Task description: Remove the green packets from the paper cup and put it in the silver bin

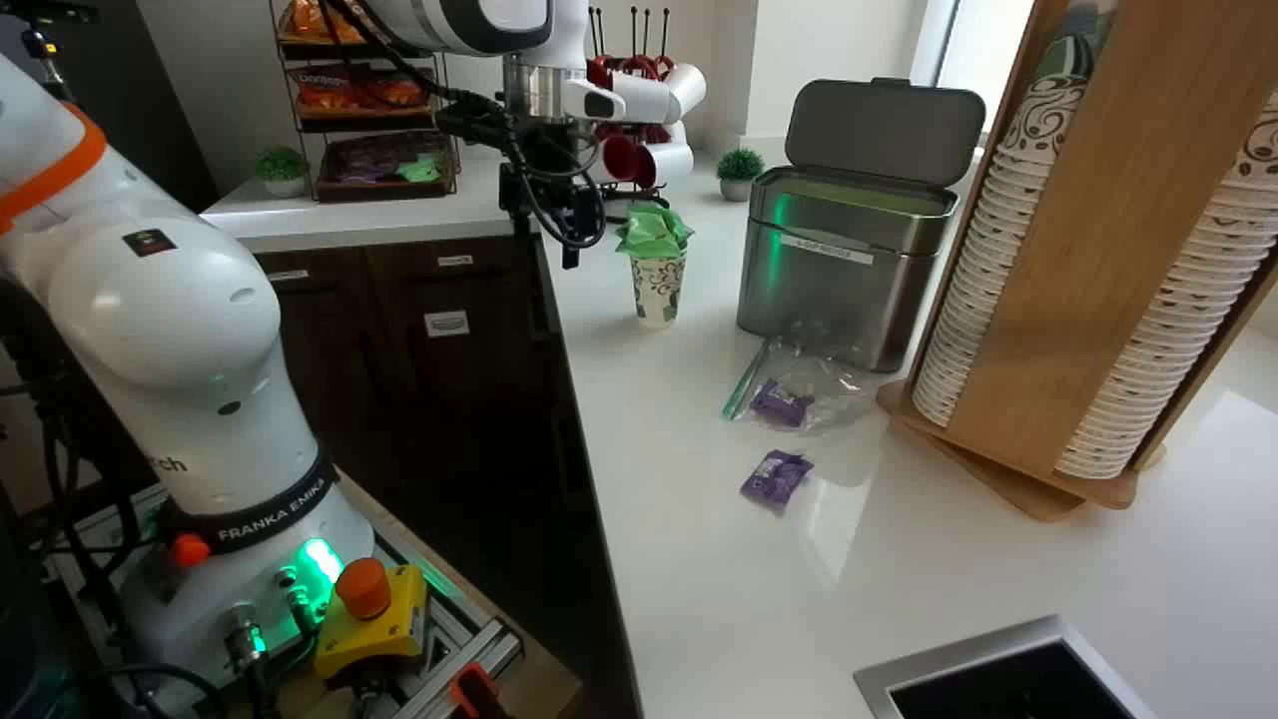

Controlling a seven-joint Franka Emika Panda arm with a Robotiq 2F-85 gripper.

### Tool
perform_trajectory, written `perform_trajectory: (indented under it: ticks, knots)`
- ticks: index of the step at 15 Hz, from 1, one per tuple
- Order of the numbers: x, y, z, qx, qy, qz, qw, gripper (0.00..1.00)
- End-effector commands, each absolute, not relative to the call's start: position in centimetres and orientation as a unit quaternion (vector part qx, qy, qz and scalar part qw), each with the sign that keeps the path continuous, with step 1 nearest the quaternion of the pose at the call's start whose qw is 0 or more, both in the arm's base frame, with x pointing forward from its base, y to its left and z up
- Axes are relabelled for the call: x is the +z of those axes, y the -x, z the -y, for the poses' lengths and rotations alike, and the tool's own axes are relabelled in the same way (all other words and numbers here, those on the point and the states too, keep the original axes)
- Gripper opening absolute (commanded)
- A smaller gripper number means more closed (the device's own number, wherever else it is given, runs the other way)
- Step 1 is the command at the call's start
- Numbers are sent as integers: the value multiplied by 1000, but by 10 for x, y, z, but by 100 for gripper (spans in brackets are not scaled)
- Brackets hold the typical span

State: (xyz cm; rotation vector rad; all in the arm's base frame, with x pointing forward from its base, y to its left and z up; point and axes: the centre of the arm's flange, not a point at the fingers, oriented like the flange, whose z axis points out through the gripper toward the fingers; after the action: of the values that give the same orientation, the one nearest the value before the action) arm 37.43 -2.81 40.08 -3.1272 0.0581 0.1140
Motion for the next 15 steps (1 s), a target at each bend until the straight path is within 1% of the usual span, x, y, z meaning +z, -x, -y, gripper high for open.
perform_trajectory:
  ticks: [1,8,10,13,15]
  knots:
    - [401,-374,28,36,999,-19,6,100]
    - [405,-377,27,33,999,-16,5,100]
    - [421,-386,20,19,999,-14,29,100]
    - [441,-390,9,-35,996,21,74,100]
    - [449,-396,5,-89,993,20,78,100]
